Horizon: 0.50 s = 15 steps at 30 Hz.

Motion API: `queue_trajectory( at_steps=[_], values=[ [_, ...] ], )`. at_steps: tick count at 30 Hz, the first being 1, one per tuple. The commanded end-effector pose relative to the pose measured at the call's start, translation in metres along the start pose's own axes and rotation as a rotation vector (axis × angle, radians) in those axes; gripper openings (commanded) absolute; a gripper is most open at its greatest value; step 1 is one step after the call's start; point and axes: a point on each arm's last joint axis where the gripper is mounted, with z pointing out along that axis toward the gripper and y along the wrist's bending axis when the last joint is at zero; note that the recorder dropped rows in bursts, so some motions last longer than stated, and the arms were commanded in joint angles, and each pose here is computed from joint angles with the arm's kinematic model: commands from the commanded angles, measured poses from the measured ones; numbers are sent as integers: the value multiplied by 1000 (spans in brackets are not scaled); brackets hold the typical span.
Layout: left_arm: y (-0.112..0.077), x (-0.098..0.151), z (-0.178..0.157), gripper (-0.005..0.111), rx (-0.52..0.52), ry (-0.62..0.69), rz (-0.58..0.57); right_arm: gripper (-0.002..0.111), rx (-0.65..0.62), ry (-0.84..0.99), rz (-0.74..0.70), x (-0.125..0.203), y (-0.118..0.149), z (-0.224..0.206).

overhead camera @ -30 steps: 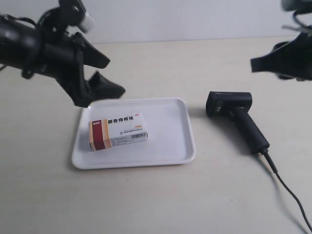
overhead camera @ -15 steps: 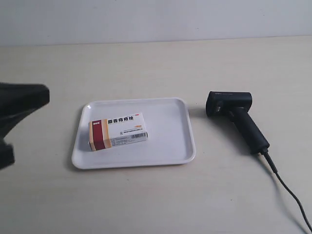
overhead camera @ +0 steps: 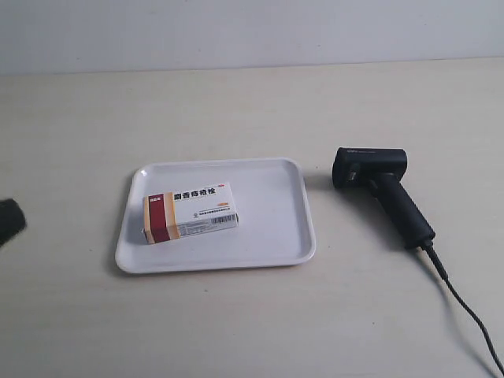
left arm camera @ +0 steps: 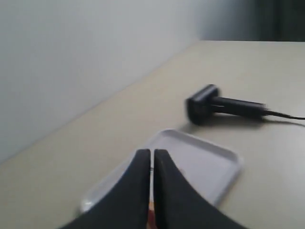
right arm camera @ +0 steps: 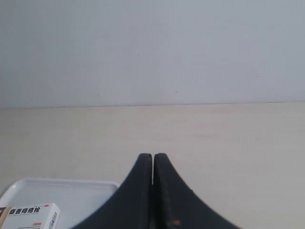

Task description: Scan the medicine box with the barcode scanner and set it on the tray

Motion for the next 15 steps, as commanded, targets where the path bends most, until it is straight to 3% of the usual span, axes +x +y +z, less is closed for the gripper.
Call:
queue_trajectory(
  at_steps=[1, 5, 10, 15],
  values=[
    [21, 9, -19, 5, -383, -8, -7, 2, -2, -5, 3, 0, 0, 0],
    [27, 10, -30, 5, -559, -22, 17, 2, -2, -3, 3, 1, 0, 0],
    [28, 18, -31, 5, -602, 6, 5, 2, -2, -3, 3, 1, 0, 0],
    [36, 41, -38, 5, -756, 63, -161, 2, -2, -3, 3, 1, 0, 0]
  ],
)
